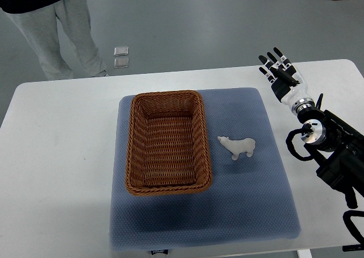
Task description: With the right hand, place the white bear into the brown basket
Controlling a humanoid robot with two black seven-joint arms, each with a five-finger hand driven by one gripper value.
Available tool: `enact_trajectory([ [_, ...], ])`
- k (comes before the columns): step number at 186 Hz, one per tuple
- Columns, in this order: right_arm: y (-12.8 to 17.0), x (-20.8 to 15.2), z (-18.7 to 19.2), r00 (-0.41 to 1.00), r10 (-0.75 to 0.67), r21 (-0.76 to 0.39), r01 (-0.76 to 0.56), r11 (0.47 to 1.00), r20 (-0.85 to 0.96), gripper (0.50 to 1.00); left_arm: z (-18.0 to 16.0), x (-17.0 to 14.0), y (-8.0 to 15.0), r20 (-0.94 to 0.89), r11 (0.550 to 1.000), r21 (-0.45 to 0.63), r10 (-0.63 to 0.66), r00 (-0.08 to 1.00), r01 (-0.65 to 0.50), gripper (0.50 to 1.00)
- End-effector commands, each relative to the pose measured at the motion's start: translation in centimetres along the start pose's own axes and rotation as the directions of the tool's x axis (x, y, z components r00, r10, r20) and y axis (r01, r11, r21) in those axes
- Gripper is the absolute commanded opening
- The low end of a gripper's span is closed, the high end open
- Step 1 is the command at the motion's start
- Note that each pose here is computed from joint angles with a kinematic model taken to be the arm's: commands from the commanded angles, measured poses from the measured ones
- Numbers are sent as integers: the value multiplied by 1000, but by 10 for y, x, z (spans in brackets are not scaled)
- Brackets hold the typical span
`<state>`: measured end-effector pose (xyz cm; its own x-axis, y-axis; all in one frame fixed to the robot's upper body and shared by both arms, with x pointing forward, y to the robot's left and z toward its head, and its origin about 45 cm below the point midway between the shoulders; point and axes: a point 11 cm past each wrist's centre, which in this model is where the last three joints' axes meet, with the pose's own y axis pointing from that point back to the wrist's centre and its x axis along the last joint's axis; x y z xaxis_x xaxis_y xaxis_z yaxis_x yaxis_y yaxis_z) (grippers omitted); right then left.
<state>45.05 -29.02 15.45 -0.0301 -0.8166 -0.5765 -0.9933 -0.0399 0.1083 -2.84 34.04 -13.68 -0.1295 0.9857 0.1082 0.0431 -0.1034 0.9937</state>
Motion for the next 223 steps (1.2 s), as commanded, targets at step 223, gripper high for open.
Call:
enact_trajectory([
  [223, 2, -6, -56, 996, -18, 79, 25, 997, -93, 924, 1, 0, 0, 2, 1000, -2, 0, 1000, 0, 1000],
])
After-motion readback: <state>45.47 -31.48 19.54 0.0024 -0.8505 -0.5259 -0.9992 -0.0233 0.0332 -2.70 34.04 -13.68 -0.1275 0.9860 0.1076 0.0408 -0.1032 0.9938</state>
